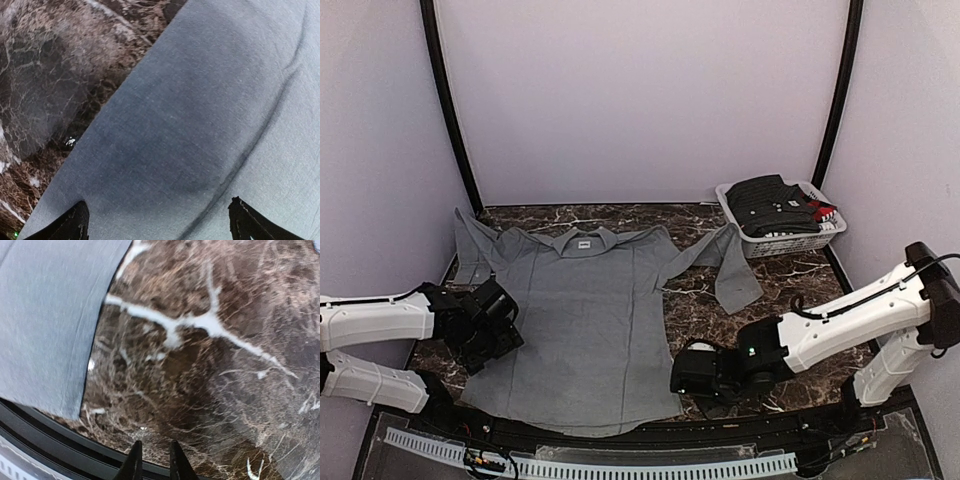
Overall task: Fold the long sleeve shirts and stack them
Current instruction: Flatten out the crumpled shirt at the center of the board, then adjust the flattened shirt at the center of the board.
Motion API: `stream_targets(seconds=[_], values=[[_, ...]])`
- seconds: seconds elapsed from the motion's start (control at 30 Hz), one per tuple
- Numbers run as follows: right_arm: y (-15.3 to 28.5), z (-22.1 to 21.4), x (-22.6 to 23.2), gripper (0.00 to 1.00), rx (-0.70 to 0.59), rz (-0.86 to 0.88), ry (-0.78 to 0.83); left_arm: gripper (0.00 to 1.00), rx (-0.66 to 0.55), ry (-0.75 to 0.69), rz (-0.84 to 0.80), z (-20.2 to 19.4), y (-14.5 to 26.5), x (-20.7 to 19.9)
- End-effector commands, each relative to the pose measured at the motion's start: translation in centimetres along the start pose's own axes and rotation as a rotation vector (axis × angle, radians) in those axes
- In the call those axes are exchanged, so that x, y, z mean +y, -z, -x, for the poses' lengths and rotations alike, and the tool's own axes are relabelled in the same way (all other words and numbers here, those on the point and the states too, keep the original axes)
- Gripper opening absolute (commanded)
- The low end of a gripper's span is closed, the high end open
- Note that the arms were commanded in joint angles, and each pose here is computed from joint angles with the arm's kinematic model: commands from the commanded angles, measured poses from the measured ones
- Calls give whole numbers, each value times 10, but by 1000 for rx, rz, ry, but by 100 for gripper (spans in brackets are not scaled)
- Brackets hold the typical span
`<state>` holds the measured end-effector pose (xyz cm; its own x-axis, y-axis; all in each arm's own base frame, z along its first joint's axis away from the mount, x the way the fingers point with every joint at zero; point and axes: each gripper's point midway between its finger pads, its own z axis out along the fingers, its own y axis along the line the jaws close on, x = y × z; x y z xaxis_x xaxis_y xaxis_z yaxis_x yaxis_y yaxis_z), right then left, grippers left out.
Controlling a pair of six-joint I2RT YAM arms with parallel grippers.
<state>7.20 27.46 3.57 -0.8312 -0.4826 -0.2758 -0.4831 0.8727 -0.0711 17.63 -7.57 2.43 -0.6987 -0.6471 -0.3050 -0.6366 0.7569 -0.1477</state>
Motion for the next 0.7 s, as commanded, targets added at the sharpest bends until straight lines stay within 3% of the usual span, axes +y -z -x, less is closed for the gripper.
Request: stream_targets(seconds=[0.0,0.23,0.33,0.5,0.67], values=[[37,65,-7,26,-171,27,-60,96,-29,-115,-78,15,23,-26],[63,172,-9,38,-413,178,-101,98,-149,-267,-370,46,72,-108],[68,213,-13,39,-505,218,-109,99,-161,-333,-434,56,77,-138],[68,267,8,38,-594,417,-108,92,-182,-347,-521,98,64,-196],[43,291,40,34,-552,472,-41,81,-177,-349,-499,134,22,-233]])
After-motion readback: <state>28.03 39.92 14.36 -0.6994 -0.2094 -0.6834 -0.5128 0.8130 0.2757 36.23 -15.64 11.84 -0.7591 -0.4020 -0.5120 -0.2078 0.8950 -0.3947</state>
